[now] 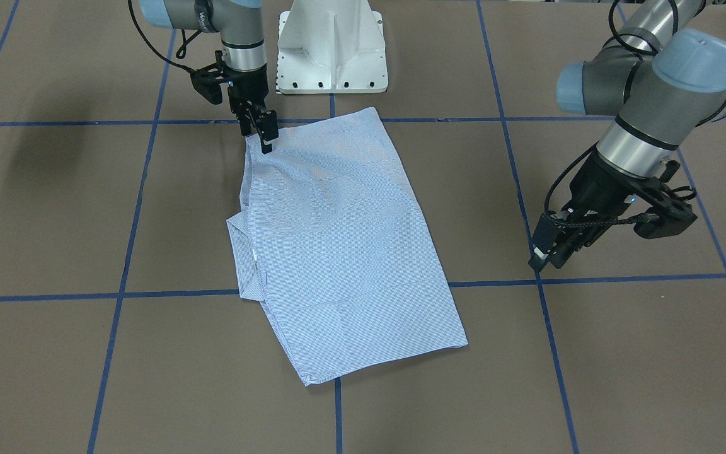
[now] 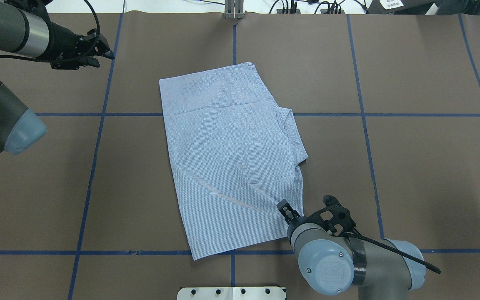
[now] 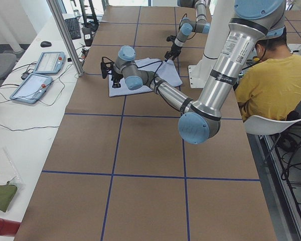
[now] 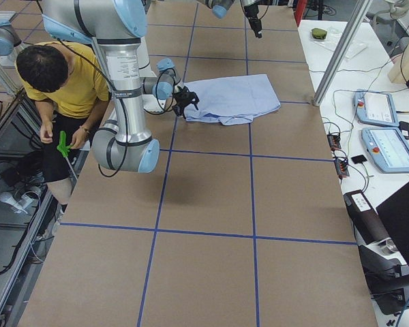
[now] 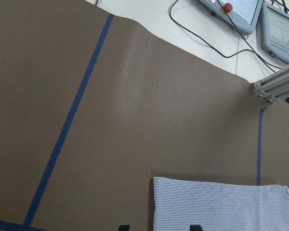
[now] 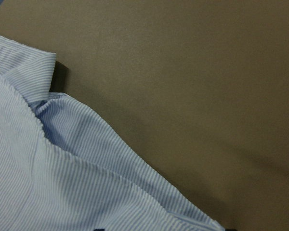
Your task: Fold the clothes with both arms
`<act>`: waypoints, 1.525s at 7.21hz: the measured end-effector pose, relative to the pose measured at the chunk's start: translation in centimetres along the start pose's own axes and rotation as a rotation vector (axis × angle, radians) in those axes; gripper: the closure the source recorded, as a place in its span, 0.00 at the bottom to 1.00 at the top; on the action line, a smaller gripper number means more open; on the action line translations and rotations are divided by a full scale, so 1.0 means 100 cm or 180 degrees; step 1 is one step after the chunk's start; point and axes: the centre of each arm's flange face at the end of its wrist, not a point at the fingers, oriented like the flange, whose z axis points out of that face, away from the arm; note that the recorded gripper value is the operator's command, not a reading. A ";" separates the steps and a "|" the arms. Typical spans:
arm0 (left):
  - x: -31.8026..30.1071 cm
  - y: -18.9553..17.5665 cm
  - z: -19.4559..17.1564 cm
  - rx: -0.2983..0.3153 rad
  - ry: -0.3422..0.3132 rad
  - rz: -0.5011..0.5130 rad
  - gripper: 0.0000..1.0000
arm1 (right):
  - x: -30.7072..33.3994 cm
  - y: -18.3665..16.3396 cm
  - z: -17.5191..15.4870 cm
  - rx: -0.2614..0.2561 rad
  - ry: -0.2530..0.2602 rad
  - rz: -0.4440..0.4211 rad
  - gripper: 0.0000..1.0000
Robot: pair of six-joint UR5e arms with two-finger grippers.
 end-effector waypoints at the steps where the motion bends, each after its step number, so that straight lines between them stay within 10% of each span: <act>1: 0.000 0.000 0.000 0.0000 0.0000 -0.0001 0.48 | 0.002 0.001 0.001 0.0001 0.0007 -0.0008 0.50; 2: 0.000 0.000 0.000 -0.0001 -0.0002 -0.0001 0.48 | 0.002 0.001 0.001 0.0005 0.0007 -0.0011 0.87; 3: 0.000 0.000 0.001 -0.0001 -0.0004 -0.0001 0.48 | 0.002 0.000 0.001 0.0004 0.0004 -0.0011 1.00; 11: 0.004 0.001 -0.003 0.0005 0.0026 0.0009 0.48 | 0.003 -0.004 -0.016 -0.0054 -0.0044 0.0001 1.00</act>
